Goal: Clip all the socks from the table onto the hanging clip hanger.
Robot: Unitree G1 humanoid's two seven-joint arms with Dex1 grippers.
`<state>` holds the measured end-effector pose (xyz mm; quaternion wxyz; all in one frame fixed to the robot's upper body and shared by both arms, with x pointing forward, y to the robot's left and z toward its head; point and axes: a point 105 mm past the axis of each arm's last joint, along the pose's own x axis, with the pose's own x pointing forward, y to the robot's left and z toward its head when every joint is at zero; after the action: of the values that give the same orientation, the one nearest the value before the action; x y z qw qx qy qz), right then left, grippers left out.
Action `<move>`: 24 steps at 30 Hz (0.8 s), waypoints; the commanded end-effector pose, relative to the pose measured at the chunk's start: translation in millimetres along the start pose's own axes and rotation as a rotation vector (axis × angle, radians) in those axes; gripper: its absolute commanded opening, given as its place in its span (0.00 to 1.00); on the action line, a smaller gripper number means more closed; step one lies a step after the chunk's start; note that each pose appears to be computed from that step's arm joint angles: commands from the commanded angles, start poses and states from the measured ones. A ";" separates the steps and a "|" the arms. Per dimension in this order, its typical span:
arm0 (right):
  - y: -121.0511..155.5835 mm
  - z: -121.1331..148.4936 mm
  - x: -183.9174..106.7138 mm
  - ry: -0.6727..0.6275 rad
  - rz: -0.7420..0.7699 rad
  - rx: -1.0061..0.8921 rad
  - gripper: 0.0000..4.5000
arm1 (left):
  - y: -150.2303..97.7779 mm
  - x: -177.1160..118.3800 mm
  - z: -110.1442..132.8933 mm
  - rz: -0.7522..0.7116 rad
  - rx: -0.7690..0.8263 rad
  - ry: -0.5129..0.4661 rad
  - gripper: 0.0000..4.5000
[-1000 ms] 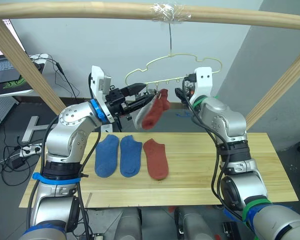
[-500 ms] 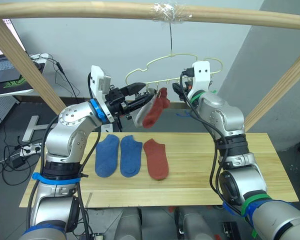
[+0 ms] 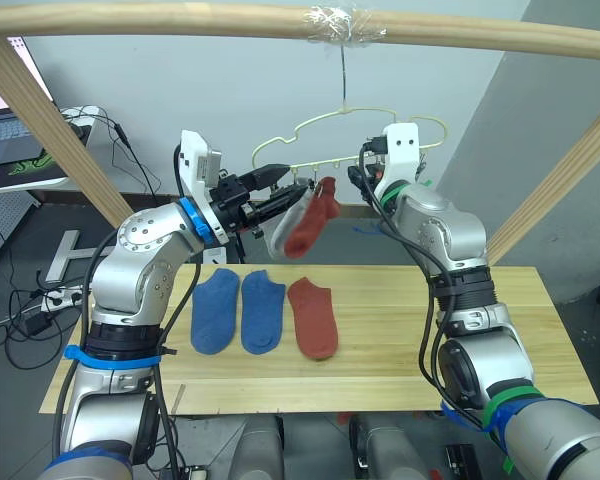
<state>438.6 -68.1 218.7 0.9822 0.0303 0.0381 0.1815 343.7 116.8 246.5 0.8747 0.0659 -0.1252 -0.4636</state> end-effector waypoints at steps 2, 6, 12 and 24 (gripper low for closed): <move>-2.7 23.2 -1.2 -0.074 -0.013 -0.004 0.09 | -2.1 0.9 7.4 0.006 0.039 0.011 0.51; -5.1 23.6 -1.1 -0.075 -0.022 -0.001 0.00 | -1.8 1.4 -8.1 0.019 0.000 0.108 0.51; -6.7 24.0 -1.6 -0.075 -0.026 0.000 0.00 | -14.1 -0.4 -47.2 0.009 -0.085 0.300 0.55; -4.3 27.2 -1.7 -0.077 -0.016 -0.008 0.00 | -25.7 17.1 -140.0 0.037 -0.048 0.530 0.99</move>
<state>442.4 -76.0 222.5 0.9850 0.0329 0.0337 0.1659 366.1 93.4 108.9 0.8888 0.1351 0.1288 -0.4185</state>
